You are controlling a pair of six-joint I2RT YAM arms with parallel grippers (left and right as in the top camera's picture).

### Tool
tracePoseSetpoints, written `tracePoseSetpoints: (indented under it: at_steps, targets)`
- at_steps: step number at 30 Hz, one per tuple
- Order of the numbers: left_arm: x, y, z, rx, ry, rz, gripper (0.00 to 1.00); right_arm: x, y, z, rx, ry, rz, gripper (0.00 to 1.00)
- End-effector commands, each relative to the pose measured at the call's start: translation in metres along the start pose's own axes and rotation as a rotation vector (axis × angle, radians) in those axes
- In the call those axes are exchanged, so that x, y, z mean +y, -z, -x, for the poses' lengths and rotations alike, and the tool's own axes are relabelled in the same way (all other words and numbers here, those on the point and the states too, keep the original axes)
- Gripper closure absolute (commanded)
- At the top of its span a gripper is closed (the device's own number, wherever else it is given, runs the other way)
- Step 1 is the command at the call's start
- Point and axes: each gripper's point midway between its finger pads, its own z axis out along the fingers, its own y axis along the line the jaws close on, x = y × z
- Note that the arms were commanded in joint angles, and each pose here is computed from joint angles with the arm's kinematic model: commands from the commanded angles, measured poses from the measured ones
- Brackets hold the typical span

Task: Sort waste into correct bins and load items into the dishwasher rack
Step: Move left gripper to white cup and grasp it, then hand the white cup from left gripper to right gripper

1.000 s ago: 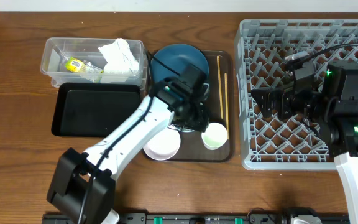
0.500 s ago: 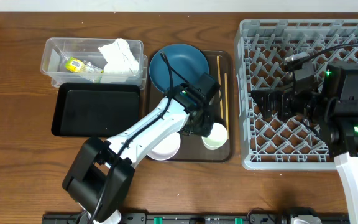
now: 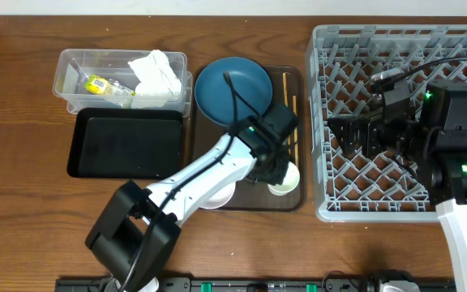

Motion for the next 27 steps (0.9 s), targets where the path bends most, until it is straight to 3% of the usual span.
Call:
tracePoseSetpoints:
  at_steps: [1,4,13,23,27]
  targets:
    - [0.010,-0.005,0.002,-0.017,-0.002,0.069,0.81,0.000,0.006,0.007,-0.021,-0.010,0.001,0.01]
    - [0.012,-0.005,0.003,-0.022,-0.001,0.080,0.94,0.000,0.006,0.006,-0.018,-0.011,0.001,0.01]
    - [0.027,0.022,0.013,-0.057,0.057,0.046,0.94,-0.003,0.007,0.008,-0.027,-0.082,0.001,0.01]
    - [0.035,0.127,0.045,-0.177,0.126,-0.591,0.94,0.030,-0.008,0.008,0.003,-0.155,0.317,0.01]
    - [0.033,0.157,0.052,-0.219,0.093,-0.799,0.94,0.058,-0.010,0.018,-0.033,-0.084,0.584,0.02]
